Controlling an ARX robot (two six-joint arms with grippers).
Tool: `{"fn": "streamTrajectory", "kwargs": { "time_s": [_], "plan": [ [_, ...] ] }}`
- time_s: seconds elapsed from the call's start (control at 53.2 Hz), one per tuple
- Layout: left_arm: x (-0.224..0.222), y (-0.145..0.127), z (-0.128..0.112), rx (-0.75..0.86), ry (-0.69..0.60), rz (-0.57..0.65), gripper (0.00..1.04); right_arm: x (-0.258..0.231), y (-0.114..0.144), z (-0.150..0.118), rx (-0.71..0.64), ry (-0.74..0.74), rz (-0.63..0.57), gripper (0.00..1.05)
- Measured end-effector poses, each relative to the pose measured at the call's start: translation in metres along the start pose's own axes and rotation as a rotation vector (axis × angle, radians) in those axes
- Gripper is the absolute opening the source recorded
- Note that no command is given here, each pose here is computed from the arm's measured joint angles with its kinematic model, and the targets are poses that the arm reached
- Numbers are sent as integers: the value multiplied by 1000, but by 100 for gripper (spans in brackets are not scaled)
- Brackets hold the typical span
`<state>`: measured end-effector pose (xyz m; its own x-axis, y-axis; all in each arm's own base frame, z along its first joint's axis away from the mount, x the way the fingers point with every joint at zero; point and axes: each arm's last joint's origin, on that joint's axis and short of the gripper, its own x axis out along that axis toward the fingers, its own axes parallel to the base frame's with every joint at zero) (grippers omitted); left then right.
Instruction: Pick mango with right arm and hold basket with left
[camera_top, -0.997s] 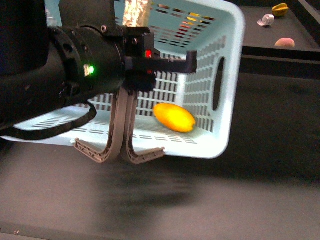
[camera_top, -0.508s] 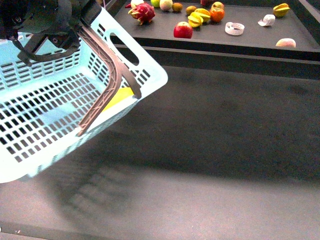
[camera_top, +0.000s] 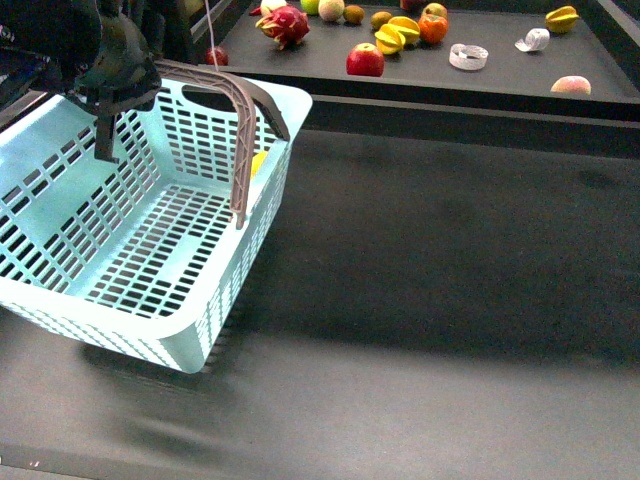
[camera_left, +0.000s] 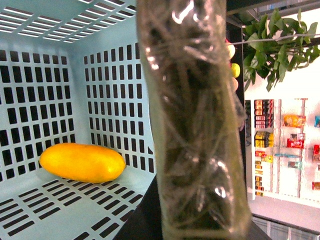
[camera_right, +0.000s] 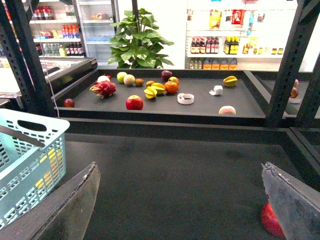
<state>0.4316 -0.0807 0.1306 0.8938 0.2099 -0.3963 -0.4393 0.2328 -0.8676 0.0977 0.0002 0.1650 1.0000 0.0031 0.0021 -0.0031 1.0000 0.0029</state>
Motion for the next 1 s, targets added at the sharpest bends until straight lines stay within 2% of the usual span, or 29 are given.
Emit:
{"fn": "streamTrajectory", "kwargs": {
  "time_s": [0.132, 0.245, 0.546, 0.752, 0.997],
  "plan": [
    [11, 15, -1, -59, -16, 33, 8, 0, 0, 0, 0, 0, 0, 97],
    [13, 15, 0, -75, -24, 32, 9, 0, 0, 0, 0, 0, 0, 97],
    [0, 10, 5, -67, -16, 60, 60, 0, 0, 0, 0, 0, 0, 97],
    [-53, -5, 34, -72, -45, -18, 99, 0, 0, 0, 0, 0, 0, 97],
    [-121, 6, 77, 55, -116, -68, 99, 0, 0, 0, 0, 0, 0, 97]
  ]
}}
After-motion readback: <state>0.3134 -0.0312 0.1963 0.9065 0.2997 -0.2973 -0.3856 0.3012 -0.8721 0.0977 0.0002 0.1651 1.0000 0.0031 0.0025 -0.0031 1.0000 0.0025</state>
